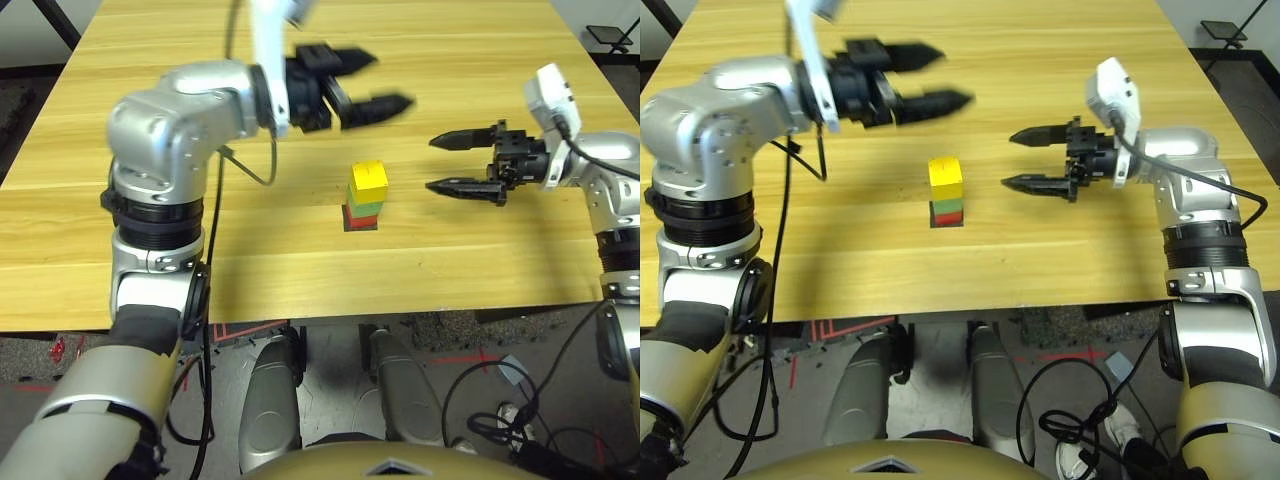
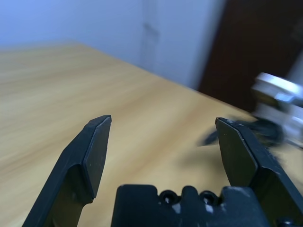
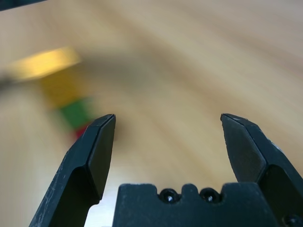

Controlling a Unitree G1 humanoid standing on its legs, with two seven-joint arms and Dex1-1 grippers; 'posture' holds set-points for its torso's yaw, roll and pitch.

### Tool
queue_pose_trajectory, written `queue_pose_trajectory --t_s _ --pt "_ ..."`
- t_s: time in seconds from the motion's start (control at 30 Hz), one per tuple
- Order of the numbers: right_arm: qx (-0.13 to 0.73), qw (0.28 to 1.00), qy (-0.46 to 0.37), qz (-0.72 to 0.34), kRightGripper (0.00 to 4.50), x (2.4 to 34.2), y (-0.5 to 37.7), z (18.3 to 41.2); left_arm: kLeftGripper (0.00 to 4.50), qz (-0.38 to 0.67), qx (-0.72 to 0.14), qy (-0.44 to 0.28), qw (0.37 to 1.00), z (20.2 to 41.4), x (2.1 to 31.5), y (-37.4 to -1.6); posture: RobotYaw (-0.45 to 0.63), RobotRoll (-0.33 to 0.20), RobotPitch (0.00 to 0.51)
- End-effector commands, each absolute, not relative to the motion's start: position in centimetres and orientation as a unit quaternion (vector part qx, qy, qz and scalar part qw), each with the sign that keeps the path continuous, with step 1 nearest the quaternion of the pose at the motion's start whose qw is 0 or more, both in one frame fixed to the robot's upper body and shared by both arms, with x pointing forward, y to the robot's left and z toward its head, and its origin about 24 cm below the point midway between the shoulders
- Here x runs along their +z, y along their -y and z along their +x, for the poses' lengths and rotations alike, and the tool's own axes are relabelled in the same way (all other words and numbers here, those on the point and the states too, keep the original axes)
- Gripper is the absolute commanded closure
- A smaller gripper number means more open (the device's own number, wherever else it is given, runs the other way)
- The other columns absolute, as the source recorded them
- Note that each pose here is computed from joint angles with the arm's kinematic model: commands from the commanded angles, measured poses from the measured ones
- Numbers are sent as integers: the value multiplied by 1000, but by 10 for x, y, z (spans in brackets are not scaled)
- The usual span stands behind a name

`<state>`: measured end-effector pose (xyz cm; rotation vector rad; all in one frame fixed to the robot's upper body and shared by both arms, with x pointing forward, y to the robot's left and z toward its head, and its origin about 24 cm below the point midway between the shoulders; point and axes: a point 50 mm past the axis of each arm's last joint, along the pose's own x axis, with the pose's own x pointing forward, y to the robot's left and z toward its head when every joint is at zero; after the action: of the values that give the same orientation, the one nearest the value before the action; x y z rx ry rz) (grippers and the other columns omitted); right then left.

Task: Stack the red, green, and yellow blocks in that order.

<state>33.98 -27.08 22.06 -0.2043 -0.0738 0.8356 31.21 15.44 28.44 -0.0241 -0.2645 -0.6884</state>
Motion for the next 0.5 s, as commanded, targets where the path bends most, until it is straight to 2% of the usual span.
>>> queue_pose_trajectory --t_s 0.03,0.2,0.3,0.5 --pt "231 969 53 -68 0 206 320 339 21 5 -194 118 974 311 247 -208 91 -23 225" --pt "60 994 71 -49 0 187 365 328 21 30 -86 108 990 303 197 -250 60 -35 235" --pt "18 996 70 -48 0 178 377 323 21 38 -67 123 989 303 184 -257 40 -48 245" --pt "-39 996 67 -44 0 163 393 309 21 41 -58 127 989 306 165 -255 24 -52 233"
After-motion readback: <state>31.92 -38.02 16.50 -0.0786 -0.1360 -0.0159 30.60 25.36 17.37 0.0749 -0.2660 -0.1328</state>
